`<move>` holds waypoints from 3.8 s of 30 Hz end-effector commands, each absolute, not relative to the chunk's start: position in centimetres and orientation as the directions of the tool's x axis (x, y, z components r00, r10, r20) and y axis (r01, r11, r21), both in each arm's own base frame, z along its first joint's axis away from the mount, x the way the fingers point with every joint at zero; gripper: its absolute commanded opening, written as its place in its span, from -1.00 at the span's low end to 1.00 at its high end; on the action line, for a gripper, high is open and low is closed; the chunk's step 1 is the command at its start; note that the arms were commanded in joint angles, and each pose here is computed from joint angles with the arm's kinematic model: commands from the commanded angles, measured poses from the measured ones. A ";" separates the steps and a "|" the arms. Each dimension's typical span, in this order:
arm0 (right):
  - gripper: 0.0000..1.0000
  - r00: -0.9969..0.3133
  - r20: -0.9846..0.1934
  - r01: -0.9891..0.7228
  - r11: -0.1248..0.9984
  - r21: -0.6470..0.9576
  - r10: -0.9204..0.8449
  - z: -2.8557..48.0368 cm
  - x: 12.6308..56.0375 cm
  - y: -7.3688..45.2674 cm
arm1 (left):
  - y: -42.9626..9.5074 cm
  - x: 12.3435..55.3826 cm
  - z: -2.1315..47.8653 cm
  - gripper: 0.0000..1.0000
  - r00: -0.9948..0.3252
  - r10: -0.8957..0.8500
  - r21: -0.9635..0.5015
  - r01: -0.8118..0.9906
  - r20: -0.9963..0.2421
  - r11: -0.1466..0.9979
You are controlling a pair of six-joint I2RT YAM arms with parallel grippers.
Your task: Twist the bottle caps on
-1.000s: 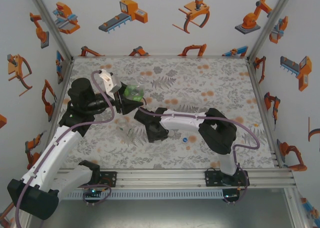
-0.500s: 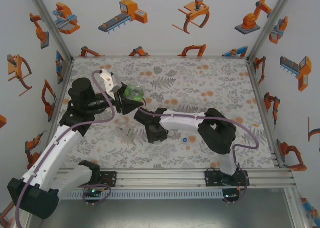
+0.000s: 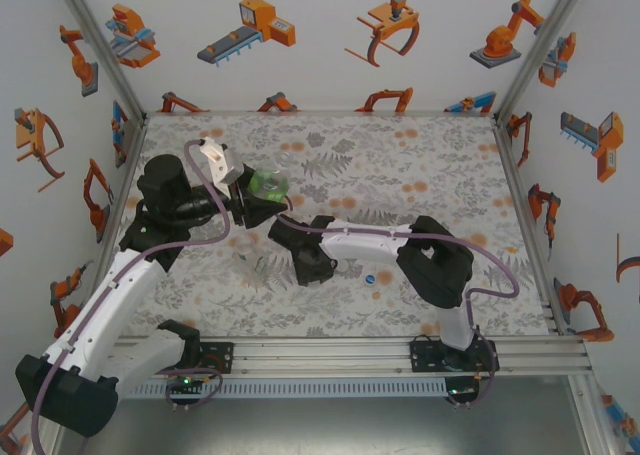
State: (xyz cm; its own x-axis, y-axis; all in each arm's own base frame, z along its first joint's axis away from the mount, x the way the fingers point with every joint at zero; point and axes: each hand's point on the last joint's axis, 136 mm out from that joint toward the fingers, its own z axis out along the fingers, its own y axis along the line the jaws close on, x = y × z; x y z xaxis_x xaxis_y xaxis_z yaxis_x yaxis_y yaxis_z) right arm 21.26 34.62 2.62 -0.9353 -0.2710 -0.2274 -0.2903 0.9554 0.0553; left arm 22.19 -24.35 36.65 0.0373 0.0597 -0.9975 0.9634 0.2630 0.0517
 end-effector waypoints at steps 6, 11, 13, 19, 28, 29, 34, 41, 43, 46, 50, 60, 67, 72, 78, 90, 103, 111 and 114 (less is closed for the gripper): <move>-0.33 -0.927 -0.266 -0.282 0.959 0.035 -0.263 4.0 21.5 33.5 | -24.5 22.1 36.7 -1.00 0.046 0.055 0.059 0.968 -0.997 0.244; -0.39 -0.918 -0.316 -0.281 0.956 0.089 -0.240 6.4 22.1 33.2 | -24.5 22.3 36.3 -1.00 0.050 0.068 0.065 0.966 -0.996 0.251; -0.40 -0.912 -0.343 -0.281 0.952 0.124 -0.225 7.6 22.6 32.8 | -24.5 22.3 36.1 -1.00 0.050 0.075 0.067 0.966 -0.996 0.251; -0.45 -0.881 -0.439 -0.295 0.929 0.224 -0.174 12.6 24.4 30.6 | -24.8 22.3 35.4 -1.00 0.062 0.102 0.086 0.964 -0.993 0.252; -0.51 -0.785 -0.618 -0.405 0.796 0.450 -0.050 22.9 26.8 26.7 | -25.6 21.3 33.6 -1.00 0.132 0.174 0.168 0.962 -0.976 0.214; -0.51 -0.762 -0.645 -0.436 0.774 0.459 -0.046 24.2 26.8 26.6 | -25.7 21.0 33.4 -1.00 0.147 0.181 0.183 0.962 -0.972 0.201; -0.55 -0.597 -0.796 -0.635 0.662 0.398 -0.095 30.6 25.4 26.6 | -26.4 19.4 31.8 -1.00 0.228 0.231 0.259 0.959 -0.946 0.116; -0.67 -0.367 -0.925 -0.806 0.532 0.260 -0.104 37.0 22.9 26.6 | -26.7 18.1 30.9 -1.00 0.291 0.251 0.313 0.949 -0.923 0.049; -0.73 -0.302 -0.947 -0.858 0.464 0.220 -0.108 38.3 21.8 27.0 | -26.8 17.9 30.8 -1.00 0.301 0.253 0.319 0.947 -0.919 0.036; -0.75 -0.199 -0.973 -0.925 0.352 0.146 -0.119 39.8 19.9 27.6 | -26.8 17.5 30.4 -1.00 0.317 0.264 0.331 0.944 -0.911 0.010; -0.77 -0.054 -0.988 -0.977 0.214 0.022 -0.144 41.0 17.5 28.4 | -26.8 16.8 29.8 -1.00 0.353 0.277 0.361 0.932 -0.893 -0.026; -0.79 0.265 -0.939 -0.960 0.030 -0.278 -0.221 40.8 14.4 30.0 | -26.9 15.8 29.2 -1.00 0.390 0.288 0.385 0.920 -0.875 -0.076; -0.84 0.334 -0.903 -0.942 -0.057 -0.332 -0.271 40.0 13.7 31.2 | -27.0 15.4 29.1 -1.00 0.391 0.291 0.381 0.920 -0.873 -0.092; -0.88 0.348 -0.897 -0.937 -0.099 -0.334 -0.274 39.7 13.2 31.8 | -27.0 15.3 29.1 -1.00 0.389 0.293 0.377 0.921 -0.873 -0.101; -0.90 0.348 -0.892 -0.937 -0.125 -0.325 -0.289 39.2 12.9 32.1 | -27.1 15.2 29.1 -1.00 0.391 0.292 0.378 0.920 -0.873 -0.103; -0.91 0.357 -0.890 -0.934 -0.132 -0.332 -0.285 39.2 13.0 32.7 | -27.2 14.9 28.9 -1.00 0.385 0.301 0.366 0.923 -0.872 -0.120; -0.94 0.374 -0.866 -0.926 -0.176 -0.333 -0.333 38.2 12.5 33.3 | -27.2 14.7 28.9 -1.00 0.378 0.301 0.355 0.926 -0.875 -0.130; -0.96 0.375 -0.860 -0.926 -0.176 -0.333 -0.345 37.8 12.5 33.5 | -27.1 14.5 29.1 -1.00 0.387 0.294 0.362 0.922 -0.874 -0.136; -0.98 0.373 -0.861 -0.927 -0.170 -0.333 -0.345 37.6 12.6 33.4 | -27.1 14.3 29.2 -1.00 0.397 0.290 0.373 0.918 -0.871 -0.137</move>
State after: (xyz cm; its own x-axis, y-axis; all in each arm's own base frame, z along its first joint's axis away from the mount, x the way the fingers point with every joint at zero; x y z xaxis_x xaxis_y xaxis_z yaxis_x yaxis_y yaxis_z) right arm 12.80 33.21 37.13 0.3422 -0.3630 -0.8667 -0.9392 -0.1608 -0.3034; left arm 15.21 -26.83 27.17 0.3354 0.3496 -0.8748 0.9419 -0.1042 0.3195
